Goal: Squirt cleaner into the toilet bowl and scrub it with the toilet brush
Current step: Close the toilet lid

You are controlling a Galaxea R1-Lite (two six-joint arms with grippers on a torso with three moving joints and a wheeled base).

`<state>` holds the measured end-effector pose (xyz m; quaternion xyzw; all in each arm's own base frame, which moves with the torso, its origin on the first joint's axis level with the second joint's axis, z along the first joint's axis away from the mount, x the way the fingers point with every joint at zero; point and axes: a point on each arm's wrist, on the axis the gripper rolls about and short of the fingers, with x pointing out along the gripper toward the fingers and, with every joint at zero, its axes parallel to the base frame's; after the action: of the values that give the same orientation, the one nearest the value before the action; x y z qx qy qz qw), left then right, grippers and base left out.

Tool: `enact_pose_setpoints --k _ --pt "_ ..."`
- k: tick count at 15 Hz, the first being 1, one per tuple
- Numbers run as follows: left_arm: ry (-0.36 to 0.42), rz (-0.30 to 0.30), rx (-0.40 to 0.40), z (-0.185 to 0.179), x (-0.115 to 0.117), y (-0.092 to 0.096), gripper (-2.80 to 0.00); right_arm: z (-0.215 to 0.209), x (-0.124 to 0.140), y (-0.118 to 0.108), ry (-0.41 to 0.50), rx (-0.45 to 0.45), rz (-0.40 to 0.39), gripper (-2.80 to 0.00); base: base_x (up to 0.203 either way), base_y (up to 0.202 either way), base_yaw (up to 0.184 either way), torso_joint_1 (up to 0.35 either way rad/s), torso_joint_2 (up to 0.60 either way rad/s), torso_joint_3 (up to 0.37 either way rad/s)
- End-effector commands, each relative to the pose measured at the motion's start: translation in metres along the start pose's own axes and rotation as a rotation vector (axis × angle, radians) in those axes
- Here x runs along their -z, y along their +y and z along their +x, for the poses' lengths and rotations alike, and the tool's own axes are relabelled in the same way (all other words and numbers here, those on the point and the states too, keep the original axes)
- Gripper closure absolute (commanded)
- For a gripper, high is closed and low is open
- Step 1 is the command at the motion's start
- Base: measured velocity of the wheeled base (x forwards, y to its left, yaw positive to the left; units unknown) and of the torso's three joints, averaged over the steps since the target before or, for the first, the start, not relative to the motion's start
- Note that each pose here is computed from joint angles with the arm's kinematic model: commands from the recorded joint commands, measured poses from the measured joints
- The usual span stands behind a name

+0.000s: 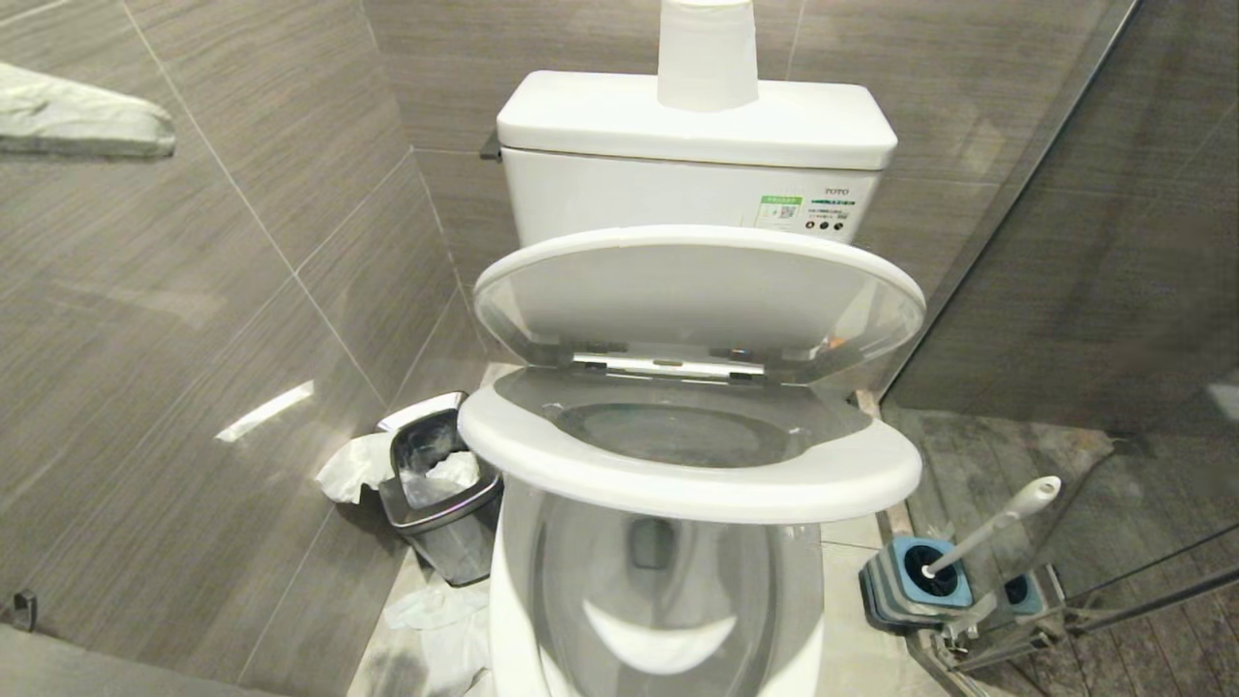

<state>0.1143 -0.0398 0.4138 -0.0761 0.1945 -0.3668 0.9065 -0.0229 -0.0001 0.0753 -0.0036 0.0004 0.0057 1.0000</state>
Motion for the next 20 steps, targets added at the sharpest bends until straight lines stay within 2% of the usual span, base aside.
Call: enact_pose_setpoints --k 1,3,5,11,20 --pt "0.044 0.066 0.004 0.013 0.001 0.0 0.0 0.0 0.0 0.0 0.001 -0.001 0.0 0.0 0.0 0.0 0.0 0.0 0.0 0.0" --pt "0.074 0.12 0.012 0.029 -0.002 0.003 0.0 0.0 0.0 0.0 0.001 -0.001 0.0 0.0 0.0 0.0 0.0 0.0 0.0 0.0" --pt "0.067 0.143 0.03 0.031 -0.005 0.0 0.0 0.0 0.0 0.0 0.001 -0.001 0.0 0.0 0.0 0.0 0.0 0.0 0.0 0.0" --pt "0.053 0.136 -0.014 0.028 -0.007 0.003 0.0 0.0 0.0 0.0 0.001 -0.001 0.0 0.0 0.0 0.0 0.0 0.0 0.0 0.0" --pt "0.087 0.135 0.008 0.036 -0.006 0.003 0.0 0.0 0.0 0.0 0.001 -0.001 0.0 0.0 0.0 0.0 0.0 0.002 0.0 0.05"
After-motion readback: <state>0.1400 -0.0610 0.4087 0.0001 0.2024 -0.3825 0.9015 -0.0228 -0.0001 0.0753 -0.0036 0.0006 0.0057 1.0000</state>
